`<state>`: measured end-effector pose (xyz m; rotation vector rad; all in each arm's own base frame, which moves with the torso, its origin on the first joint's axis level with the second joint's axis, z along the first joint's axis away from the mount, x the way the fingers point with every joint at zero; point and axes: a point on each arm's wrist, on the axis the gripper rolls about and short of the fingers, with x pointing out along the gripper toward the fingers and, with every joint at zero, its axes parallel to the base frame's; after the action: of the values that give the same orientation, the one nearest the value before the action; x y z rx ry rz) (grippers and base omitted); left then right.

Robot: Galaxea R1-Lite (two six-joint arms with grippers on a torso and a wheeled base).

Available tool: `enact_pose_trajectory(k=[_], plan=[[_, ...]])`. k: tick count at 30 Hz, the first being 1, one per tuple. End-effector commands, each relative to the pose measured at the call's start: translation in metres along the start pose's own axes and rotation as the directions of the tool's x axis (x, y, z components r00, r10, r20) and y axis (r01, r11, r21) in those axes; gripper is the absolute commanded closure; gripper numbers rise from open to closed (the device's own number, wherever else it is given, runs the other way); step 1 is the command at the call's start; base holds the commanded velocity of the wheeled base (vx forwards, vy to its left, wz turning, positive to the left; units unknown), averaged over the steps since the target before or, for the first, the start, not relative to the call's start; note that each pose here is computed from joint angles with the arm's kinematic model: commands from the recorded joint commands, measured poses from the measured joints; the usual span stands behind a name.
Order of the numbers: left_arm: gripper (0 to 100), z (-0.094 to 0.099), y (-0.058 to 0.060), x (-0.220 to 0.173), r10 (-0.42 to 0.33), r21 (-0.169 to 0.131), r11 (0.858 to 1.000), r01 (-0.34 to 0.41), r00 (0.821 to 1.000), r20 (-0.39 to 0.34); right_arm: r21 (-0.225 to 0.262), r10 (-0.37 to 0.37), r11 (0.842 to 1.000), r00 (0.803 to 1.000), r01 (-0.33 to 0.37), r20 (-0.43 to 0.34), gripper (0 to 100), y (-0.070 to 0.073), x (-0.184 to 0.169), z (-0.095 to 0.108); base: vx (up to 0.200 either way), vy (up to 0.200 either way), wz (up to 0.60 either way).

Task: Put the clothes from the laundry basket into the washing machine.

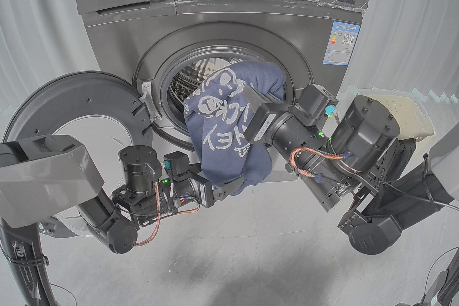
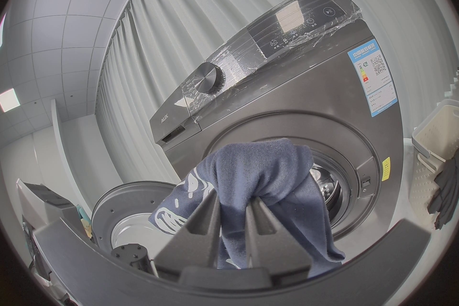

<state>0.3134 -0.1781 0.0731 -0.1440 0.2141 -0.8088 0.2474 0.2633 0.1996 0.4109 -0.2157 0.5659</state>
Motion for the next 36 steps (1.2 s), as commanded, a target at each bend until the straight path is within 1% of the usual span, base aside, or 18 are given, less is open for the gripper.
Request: enact_pose_trajectory(k=[1, 3, 6, 8, 9, 13, 17, 20, 22, 24, 28, 29, 30, 32, 33, 35, 36], plan=[[0, -0.008, 0.003, 0.01, 0.008, 0.0, 1.0, -0.008, 1.0, -0.003, -0.002, -0.001, 1.0, 1.0, 0.001, -0.006, 100, 0.0, -0.001, -0.001, 0.0, 0.0, 0.0], [0, -0.012, -0.001, 0.012, -0.003, -0.003, 1.0, 0.003, 1.0, -0.015, -0.001, 0.0, 1.0, 1.0, 0.0, -0.008, 100, 0.0, -0.001, -0.002, 0.0, 0.0, 0.0], [0, -0.017, -0.001, 0.014, 0.0, -0.003, 1.0, 0.0, 1.0, -0.019, -0.003, -0.002, 1.0, 1.0, 0.002, -0.012, 100, -0.001, -0.002, -0.003, 0.0, 0.0, 0.0], [0, -0.018, -0.001, 0.015, 0.009, 0.003, 1.0, -0.009, 1.0, -0.003, -0.003, -0.002, 1.0, 1.0, 0.002, -0.012, 100, -0.001, -0.002, -0.003, 0.0, 0.0, 0.0], [100, -0.019, -0.002, 0.016, 0.012, 0.006, 1.0, -0.012, 1.0, 0.008, -0.003, -0.001, 1.0, 1.0, 0.001, -0.007, 100, -0.001, -0.002, -0.002, 0.0, 0.0, 0.0], [100, -0.019, -0.004, 0.017, 0.008, 0.011, 1.0, -0.009, 1.0, 0.021, -0.004, -0.003, 1.0, 1.0, 0.003, -0.01, 100, -0.002, -0.003, -0.003, 0.0, 0.0, 0.0], [100, -0.016, -0.007, 0.012, 0.008, 0.014, 1.0, -0.009, 1.0, 0.03, -0.008, -0.009, 1.0, 1.0, 0.009, -0.015, 100, -0.004, -0.003, -0.005, 0.0, 0.0, 0.0], [100, -0.008, -0.022, 0.001, -0.02, 0.025, 1.0, 0.019, 0.999, 0.049, -0.013, -0.023, 1.0, 1.0, 0.022, -0.015, 100, -0.009, -0.002, -0.005, 0.0, 0.0, 0.0], [100, -0.006, -0.034, -0.011, -0.044, 0.029, 0.999, 0.043, 0.998, 0.042, -0.02, -0.037, 0.999, 0.999, 0.037, -0.019, 100, -0.014, -0.001, -0.007, 0.0, 0.0, 0.0], [100, -0.003, -0.049, -0.027, -0.078, 0.035, 0.996, 0.077, 0.996, 0.042, -0.028, -0.052, 0.998, 0.998, 0.052, -0.024, 100, -0.021, 0.001, -0.009, 0.0, 0.0, 0.0], [100, -0.003, -0.076, -0.062, -0.143, 0.052, 0.989, 0.141, 0.989, 0.041, -0.037, -0.062, 0.998, 0.997, 0.06, -0.048, 100, -0.027, 0.0, -0.017, 0.0, 0.0, 0.0], [100, -0.003, -0.076, -0.062, -0.143, 0.052, 0.989, 0.141, 0.989, 0.041, -0.037, -0.062, 0.998, 0.997, 0.06, -0.048, 100, -0.027, 0.0, -0.017, 0.0, 0.0, 0.0], [100, -0.004, -0.084, -0.075, -0.163, 0.066, 0.985, 0.161, 0.986, 0.033, -0.041, -0.057, 0.998, 0.997, 0.055, -0.054, 100, -0.028, -0.003, -0.021, 0.0, 0.0, 0.0], [100, 0.001, -0.09, -0.088, -0.182, 0.071, 0.981, 0.179, 0.982, 0.044, -0.044, -0.055, 0.998, 0.996, 0.052, -0.064, 100, -0.028, -0.005, -0.024, 0.0, 0.0, 0.0], [100, 0.004, -0.091, -0.093, -0.185, 0.076, 0.981, 0.18, 0.981, 0.055, -0.048, -0.058, 0.997, 0.995, 0.054, -0.079, 0, -0.029, -0.006, -0.029, 0.0, 0.0, 0.0], [100, 0.011, -0.091, -0.099, -0.183, 0.076, 0.981, 0.177, 0.979, 0.084, -0.053, -0.061, 0.997, 0.993, 0.056, -0.096, 0, -0.03, -0.009, -0.034, 0.0, 0.0, 0.0], [100, 0.016, -0.092, -0.101, -0.184, 0.082, 0.981, 0.176, 0.977, 0.104, -0.059, -0.065, 0.997, 0.992, 0.059, -0.107, 0, -0.031, -0.011, -0.036, 0.0, 0.0, 0.0]])
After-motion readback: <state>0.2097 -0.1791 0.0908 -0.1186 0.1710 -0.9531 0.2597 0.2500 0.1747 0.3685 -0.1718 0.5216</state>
